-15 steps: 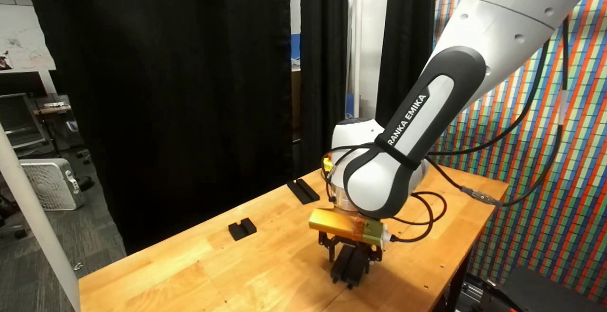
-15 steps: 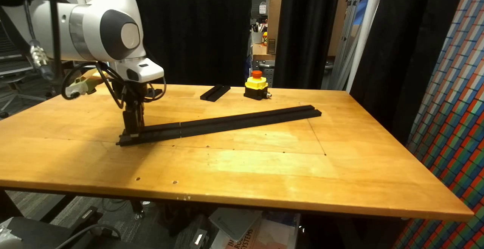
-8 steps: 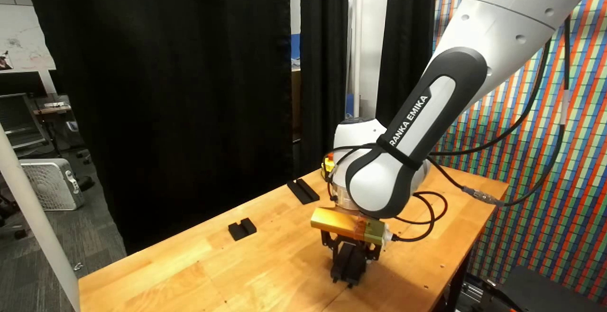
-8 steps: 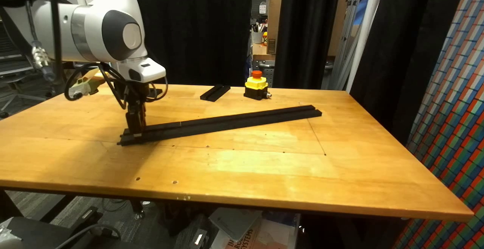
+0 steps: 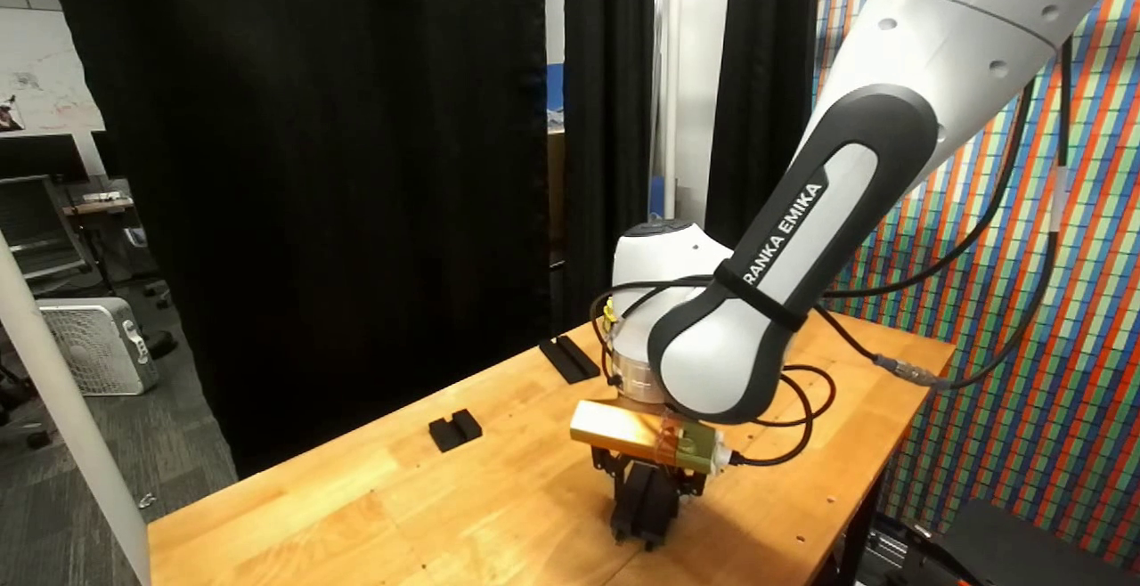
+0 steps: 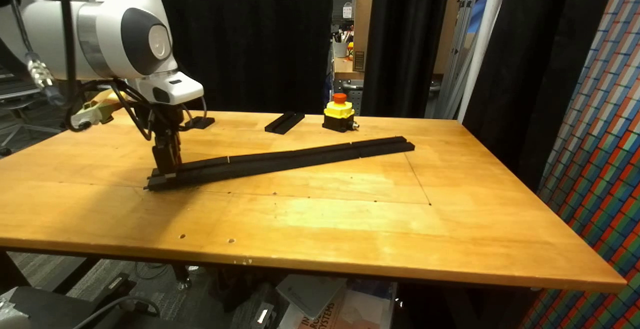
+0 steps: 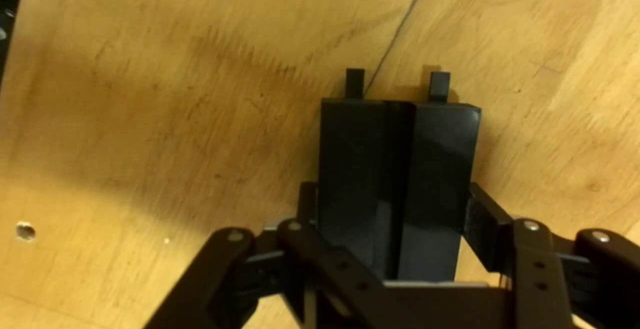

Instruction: Stack the black objects

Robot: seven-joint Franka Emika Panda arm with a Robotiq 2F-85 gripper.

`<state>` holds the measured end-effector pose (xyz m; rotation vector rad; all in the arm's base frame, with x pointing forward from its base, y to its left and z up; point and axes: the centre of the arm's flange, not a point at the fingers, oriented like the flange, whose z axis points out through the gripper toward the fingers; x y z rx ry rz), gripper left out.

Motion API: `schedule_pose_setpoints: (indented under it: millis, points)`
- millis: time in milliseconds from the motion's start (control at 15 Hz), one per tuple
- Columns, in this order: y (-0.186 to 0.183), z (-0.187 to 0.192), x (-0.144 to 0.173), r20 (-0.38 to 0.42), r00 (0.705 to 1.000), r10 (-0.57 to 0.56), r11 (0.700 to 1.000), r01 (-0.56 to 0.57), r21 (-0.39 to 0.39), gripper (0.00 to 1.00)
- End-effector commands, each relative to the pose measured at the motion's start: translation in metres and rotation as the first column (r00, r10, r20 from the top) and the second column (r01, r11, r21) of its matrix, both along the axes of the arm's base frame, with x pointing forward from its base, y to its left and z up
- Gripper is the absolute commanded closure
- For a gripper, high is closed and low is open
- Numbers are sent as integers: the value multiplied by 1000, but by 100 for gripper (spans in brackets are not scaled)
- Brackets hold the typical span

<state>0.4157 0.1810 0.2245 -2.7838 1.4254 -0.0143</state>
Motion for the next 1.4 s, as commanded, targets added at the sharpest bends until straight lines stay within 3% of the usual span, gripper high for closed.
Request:
schedule_pose_setpoints:
  millis: [0,533,933,1333]
  points:
    - [17,18,0,34,999,34,999,-34,-19,55]
    - [64,15,20,8,984,176,982,-176,70,55]
    - [72,-10,12,-70,997,28,982,-15,188,55]
    - [78,-18,13,-113,989,-96,962,121,245,55]
